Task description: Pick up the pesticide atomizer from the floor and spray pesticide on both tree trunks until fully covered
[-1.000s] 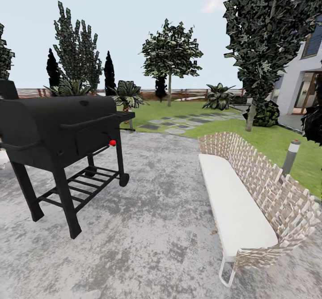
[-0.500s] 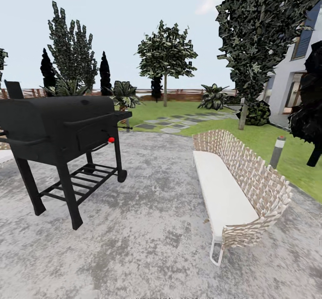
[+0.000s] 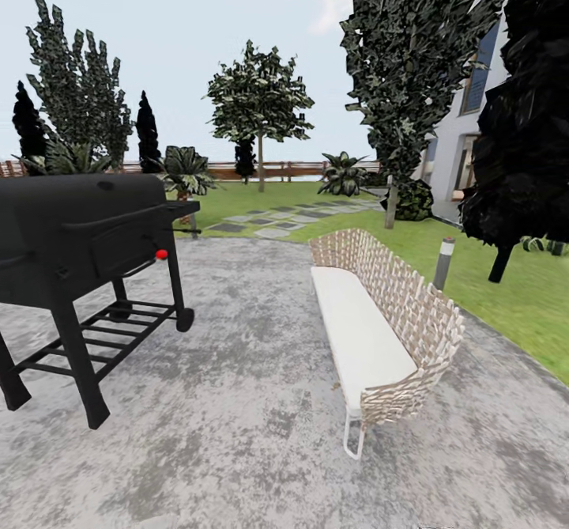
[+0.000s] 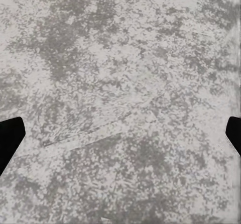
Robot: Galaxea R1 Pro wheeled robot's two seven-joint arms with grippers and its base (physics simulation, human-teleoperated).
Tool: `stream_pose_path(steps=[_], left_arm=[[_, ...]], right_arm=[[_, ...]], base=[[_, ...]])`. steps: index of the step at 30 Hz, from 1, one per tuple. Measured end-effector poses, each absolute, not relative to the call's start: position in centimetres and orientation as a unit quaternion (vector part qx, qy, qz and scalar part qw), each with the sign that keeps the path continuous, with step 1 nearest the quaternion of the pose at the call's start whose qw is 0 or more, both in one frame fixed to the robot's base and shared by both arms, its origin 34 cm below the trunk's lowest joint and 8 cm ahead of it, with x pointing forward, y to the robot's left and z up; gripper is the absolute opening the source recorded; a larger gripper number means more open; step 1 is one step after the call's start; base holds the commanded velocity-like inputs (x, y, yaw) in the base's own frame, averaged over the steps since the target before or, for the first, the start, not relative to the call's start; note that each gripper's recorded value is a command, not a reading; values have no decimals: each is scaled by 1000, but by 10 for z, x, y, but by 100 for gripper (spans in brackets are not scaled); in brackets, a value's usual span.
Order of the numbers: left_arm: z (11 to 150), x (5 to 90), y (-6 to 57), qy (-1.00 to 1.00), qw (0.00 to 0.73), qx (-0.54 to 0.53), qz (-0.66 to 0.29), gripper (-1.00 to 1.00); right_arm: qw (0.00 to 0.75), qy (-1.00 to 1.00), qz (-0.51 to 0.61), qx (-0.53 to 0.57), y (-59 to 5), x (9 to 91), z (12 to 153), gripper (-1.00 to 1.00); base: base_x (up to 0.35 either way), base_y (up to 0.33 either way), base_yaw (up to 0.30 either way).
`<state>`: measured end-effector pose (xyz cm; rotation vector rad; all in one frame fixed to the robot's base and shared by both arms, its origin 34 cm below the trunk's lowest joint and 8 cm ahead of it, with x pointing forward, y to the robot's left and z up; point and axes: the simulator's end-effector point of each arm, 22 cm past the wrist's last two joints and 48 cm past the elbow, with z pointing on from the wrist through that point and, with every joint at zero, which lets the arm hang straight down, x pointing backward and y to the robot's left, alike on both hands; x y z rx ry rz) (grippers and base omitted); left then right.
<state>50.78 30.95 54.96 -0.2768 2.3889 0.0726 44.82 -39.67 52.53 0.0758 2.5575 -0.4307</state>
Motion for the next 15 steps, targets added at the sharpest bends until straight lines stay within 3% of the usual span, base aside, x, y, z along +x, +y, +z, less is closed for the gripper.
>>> stream_pose_path(steps=[15], left_arm=[[554,511,309,924,366,-108,27,100]], right_arm=[[275,948,-155,29,-390,451,528,100]], base=[[0,0,-275]])
